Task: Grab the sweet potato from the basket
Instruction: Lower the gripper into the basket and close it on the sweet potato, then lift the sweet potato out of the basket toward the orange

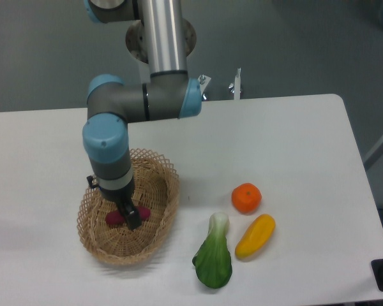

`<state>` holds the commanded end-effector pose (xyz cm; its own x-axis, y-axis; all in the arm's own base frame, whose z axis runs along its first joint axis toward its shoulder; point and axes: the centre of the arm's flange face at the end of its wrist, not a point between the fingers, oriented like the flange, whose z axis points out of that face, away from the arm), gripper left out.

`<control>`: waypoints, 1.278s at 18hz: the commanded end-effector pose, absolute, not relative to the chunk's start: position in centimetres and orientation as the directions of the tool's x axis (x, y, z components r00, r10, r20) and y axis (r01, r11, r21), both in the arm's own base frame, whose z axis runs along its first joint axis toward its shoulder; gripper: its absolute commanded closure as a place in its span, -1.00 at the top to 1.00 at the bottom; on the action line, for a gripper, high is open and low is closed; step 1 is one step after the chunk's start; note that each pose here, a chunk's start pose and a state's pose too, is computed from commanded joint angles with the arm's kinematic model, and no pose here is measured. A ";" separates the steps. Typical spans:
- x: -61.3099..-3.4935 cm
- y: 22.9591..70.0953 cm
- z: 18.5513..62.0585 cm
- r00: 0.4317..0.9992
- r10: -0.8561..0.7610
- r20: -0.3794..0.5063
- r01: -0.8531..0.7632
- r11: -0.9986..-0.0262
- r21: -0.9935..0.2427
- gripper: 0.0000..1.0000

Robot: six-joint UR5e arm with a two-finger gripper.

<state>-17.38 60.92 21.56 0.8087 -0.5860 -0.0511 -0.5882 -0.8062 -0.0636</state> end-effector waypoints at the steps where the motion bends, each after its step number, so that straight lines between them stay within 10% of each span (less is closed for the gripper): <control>1: -17.2 61.0 21.8 0.808 -0.587 -0.053 -0.590 -0.805 -0.066 1.00; 7: -16.9 61.3 20.9 0.809 -0.584 -0.059 -0.587 -0.807 -0.067 0.98; 13: -16.9 61.2 20.8 0.808 -0.585 -0.061 -0.588 -0.806 -0.066 0.13; 23: -16.8 60.8 21.8 0.807 -0.586 -0.071 -0.590 -0.804 -0.070 -0.25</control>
<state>-16.79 60.78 21.78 0.8072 -0.5860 -0.0713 -0.5901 -0.8043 -0.0705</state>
